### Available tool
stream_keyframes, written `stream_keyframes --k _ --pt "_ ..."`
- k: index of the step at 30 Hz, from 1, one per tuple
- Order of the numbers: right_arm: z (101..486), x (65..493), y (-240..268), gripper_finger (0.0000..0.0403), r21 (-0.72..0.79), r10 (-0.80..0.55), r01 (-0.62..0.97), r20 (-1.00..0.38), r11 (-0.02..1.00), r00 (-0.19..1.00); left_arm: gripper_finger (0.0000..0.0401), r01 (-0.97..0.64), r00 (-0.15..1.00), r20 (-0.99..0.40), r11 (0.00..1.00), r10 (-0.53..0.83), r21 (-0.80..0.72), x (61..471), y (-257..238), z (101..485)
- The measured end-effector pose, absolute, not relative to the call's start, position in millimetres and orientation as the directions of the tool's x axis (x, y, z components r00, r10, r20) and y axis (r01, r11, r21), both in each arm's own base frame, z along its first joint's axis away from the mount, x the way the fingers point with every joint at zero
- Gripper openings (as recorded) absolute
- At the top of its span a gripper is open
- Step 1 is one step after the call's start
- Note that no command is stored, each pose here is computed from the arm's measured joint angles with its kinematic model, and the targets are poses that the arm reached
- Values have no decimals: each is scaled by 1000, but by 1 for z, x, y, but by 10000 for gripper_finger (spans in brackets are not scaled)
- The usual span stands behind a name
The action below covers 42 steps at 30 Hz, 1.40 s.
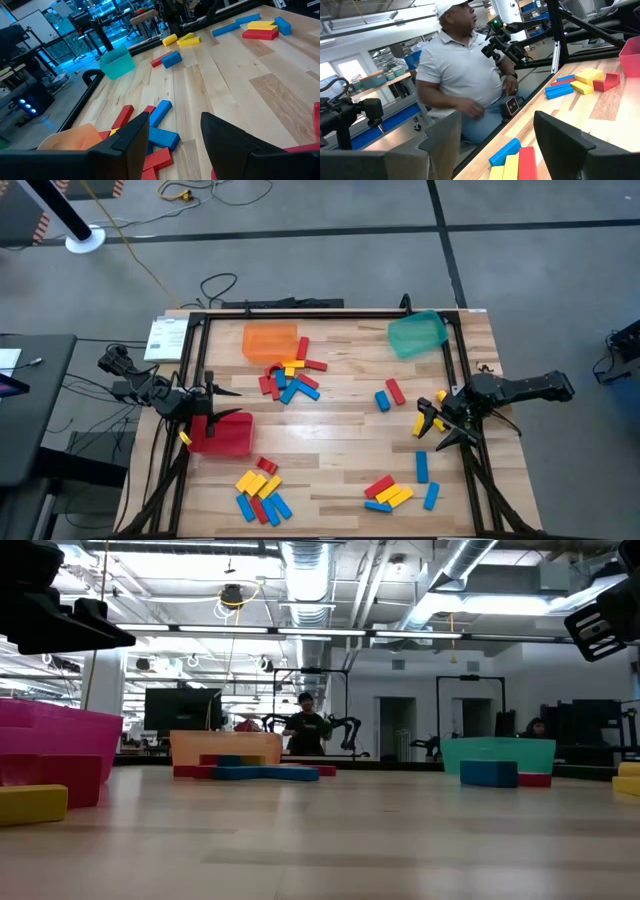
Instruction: Sort blocks
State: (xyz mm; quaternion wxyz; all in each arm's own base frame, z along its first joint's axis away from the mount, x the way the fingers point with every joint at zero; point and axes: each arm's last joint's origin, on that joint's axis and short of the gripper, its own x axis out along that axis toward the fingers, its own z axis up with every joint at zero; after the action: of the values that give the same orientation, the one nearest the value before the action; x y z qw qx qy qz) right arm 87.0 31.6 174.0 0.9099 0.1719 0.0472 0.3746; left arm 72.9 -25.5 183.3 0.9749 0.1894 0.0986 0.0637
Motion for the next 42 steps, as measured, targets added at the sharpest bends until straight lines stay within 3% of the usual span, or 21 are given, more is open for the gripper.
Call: stream_keyframes --k 42 --pt "174 87 32 269 377 698 -658 43 651 715 174 -86 973 -168 920 161 382 73 -26 183"
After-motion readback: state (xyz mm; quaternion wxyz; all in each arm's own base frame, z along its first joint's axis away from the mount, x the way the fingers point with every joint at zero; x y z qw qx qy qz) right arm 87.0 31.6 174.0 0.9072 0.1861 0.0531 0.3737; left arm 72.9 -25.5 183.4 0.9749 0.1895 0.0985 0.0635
